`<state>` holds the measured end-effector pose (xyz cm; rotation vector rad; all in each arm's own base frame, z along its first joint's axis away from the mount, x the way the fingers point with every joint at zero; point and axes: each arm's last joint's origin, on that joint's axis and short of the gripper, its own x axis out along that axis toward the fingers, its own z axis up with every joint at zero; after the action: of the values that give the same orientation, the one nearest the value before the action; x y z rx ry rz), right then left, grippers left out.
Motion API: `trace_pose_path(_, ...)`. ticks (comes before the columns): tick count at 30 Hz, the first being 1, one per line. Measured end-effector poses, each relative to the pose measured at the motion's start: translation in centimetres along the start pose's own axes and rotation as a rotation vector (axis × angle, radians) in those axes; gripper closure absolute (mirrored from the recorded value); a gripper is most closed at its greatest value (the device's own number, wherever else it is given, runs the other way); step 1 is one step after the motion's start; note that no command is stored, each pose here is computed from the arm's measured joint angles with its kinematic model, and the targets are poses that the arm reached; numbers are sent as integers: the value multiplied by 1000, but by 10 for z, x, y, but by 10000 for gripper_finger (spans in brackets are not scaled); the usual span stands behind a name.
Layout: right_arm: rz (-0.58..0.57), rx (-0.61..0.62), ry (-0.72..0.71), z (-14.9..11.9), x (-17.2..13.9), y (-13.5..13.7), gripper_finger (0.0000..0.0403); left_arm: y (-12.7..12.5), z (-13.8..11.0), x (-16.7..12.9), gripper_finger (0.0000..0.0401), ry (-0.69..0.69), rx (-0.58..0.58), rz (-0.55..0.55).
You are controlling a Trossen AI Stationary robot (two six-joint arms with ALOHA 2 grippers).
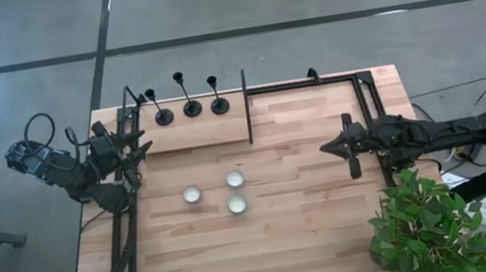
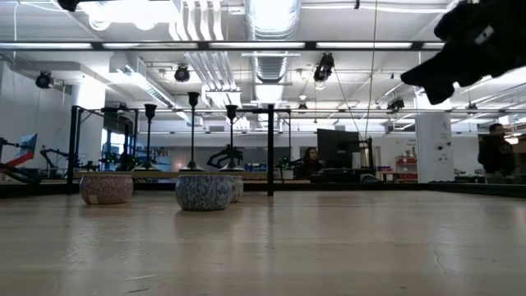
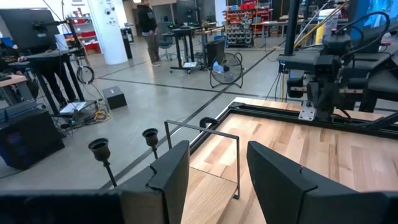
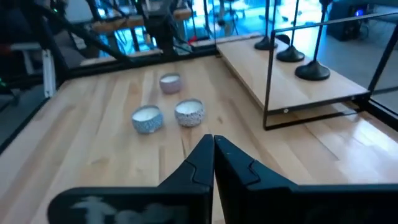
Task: Pick & Place candle stick holders
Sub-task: Put the pink scented candle on the shelf
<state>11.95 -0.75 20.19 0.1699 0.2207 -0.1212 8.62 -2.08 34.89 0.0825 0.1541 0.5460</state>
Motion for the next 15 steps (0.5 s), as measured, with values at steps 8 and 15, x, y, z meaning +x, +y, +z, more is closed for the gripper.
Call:
trace_pose_path(8,-3,16,-85,-33,-10,-7,395,0,0,0,233,0,0,0)
trace_pose_path(15,-34,-86,-204,-34,-18,-9,395,0,0,0,233,1,2,-1)
